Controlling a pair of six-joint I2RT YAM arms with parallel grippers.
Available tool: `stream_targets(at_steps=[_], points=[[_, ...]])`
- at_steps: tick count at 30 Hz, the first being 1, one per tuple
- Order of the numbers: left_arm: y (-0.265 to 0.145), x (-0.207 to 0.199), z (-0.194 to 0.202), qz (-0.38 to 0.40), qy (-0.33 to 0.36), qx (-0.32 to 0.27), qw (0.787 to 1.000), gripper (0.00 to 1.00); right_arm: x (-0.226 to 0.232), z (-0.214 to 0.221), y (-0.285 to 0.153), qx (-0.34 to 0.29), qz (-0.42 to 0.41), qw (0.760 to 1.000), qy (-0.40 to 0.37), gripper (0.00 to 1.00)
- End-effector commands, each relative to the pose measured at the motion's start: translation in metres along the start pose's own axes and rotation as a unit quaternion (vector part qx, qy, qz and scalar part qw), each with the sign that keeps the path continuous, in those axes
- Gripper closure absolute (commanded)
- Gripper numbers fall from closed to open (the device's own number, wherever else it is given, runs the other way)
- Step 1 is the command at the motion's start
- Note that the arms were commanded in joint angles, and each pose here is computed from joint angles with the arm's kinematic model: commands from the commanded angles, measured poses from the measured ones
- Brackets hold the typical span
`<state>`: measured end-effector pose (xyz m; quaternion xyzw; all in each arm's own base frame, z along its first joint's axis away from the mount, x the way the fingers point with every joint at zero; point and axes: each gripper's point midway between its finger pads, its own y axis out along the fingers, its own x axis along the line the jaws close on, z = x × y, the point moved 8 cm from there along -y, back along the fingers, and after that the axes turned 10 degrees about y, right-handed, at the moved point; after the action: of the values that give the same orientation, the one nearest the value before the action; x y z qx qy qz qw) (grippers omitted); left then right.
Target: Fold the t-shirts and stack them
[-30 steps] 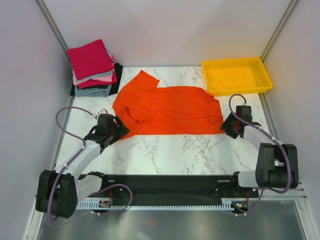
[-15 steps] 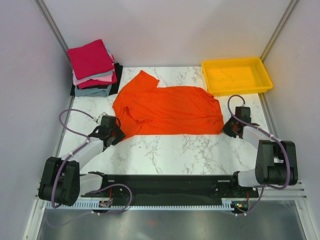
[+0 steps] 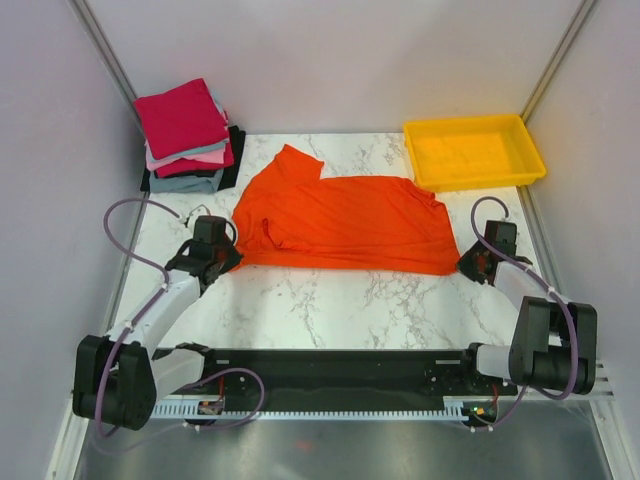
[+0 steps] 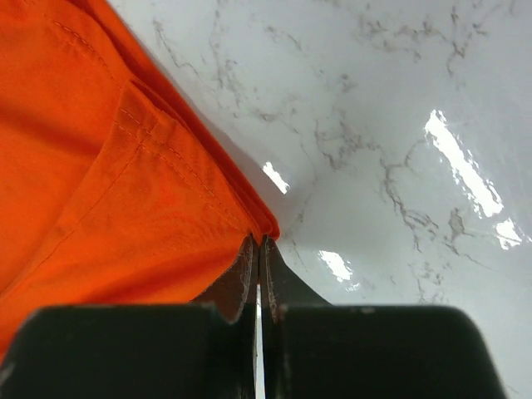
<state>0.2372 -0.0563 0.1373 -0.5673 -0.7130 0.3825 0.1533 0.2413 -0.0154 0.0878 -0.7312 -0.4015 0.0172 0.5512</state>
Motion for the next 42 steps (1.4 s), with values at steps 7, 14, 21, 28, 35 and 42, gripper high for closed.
stream_targets(at_steps=[7,14,21,28,35,42], points=[[-0.009,0.016,0.022,-0.012,0.016,0.045,0.999,0.89,-0.022,0.01,-0.011,-0.003,0.036,0.999,0.014,1.0],[-0.018,0.022,0.042,0.008,0.007,0.065,0.998,0.28,-0.022,0.003,-0.025,-0.028,0.034,0.998,0.039,0.42],[-0.042,-0.004,-0.003,0.071,0.008,0.009,0.997,0.3,0.005,-0.033,-0.068,-0.085,0.013,0.996,0.012,0.04],[-0.022,-0.022,0.004,0.138,0.022,0.025,0.99,0.39,0.109,0.012,-0.117,-0.09,-0.118,0.98,-0.134,0.18],[0.011,-0.034,0.021,0.159,0.034,0.072,0.984,0.57,0.233,0.137,-0.136,0.058,-0.277,0.923,-0.261,0.74],[0.023,-0.015,0.049,0.124,0.033,0.094,0.987,0.62,0.279,0.245,-0.093,0.16,-0.265,0.881,-0.359,0.65]])
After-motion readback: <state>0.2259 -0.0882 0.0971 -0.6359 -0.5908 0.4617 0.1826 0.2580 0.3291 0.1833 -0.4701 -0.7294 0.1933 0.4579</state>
